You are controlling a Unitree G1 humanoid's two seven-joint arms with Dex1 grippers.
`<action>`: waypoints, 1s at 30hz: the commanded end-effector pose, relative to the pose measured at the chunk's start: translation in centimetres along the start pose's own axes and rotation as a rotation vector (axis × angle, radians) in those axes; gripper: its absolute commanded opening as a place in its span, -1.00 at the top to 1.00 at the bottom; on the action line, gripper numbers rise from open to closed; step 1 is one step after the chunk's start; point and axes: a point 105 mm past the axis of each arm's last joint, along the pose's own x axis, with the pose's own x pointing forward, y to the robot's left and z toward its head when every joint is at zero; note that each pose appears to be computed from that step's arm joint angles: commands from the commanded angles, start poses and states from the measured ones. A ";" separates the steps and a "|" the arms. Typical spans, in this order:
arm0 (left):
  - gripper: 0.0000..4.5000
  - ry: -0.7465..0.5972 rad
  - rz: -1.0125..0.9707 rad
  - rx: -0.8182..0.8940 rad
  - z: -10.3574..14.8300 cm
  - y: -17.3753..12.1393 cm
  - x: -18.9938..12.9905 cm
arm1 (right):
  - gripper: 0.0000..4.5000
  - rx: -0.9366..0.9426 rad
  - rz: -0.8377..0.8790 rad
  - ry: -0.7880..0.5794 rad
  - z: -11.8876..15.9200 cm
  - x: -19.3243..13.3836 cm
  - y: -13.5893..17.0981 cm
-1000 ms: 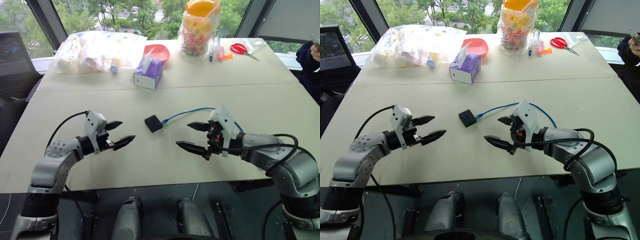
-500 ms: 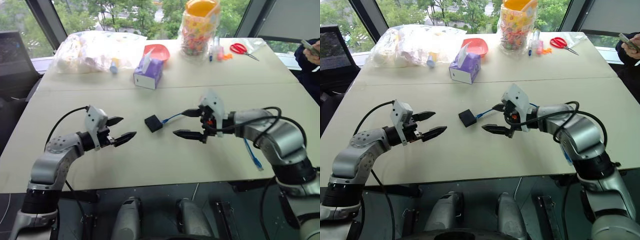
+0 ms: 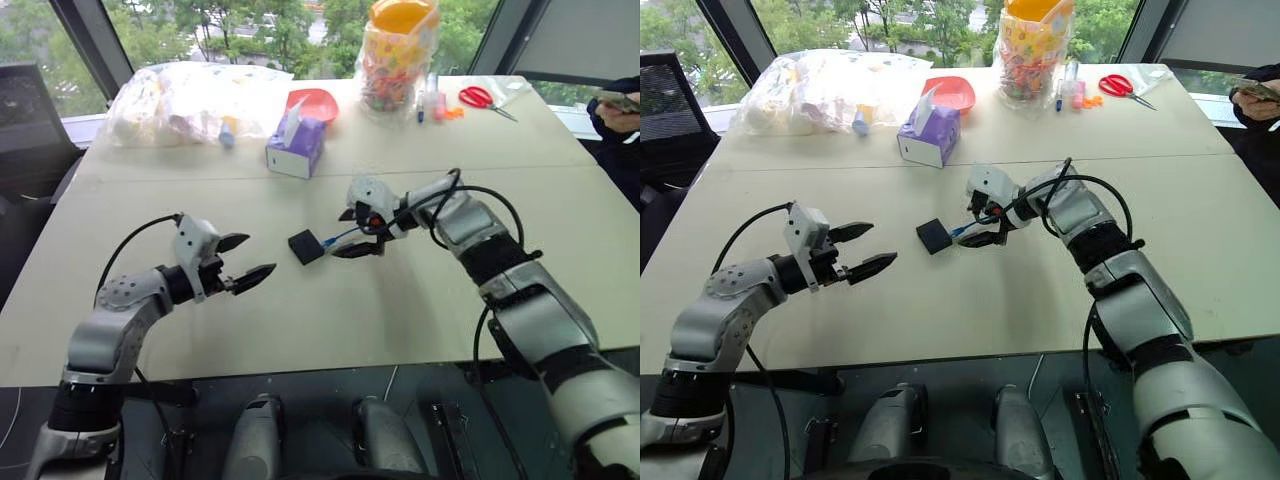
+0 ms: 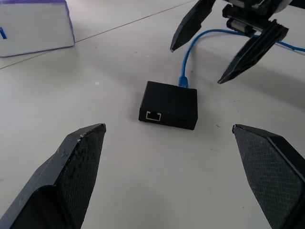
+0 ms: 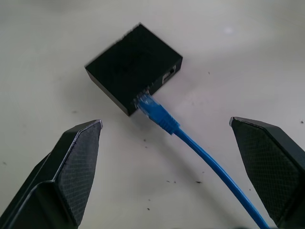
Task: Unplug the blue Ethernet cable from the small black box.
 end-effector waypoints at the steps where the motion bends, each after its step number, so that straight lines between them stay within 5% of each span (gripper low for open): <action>1: -0.99 -0.040 0.002 0.052 1.1 -0.4 -0.1 | -1.00 -0.097 0.000 0.034 0.8 0.1 -0.8; 9: -0.99 -0.042 0.034 0.065 0.8 -0.4 -0.5 | -1.00 -0.080 0.046 0.064 0.9 1.7 -0.6; 12: -1.00 -0.041 0.038 0.065 0.7 -0.4 -0.6 | -0.62 -0.062 0.060 0.059 1.1 2.1 -0.4; 19: -1.00 -0.036 0.041 0.063 0.6 -0.1 -0.9 | 0.94 -0.065 0.088 0.023 2.0 2.7 0.1; 26: -1.00 -0.032 -0.009 -0.020 1.2 0.1 -0.6 | 0.97 -0.228 0.034 -0.086 3.9 1.2 0.6; 30: -1.00 -0.046 -0.080 -0.134 2.6 0.6 -0.2 | 0.97 -0.420 -0.216 -0.241 6.2 -2.0 1.9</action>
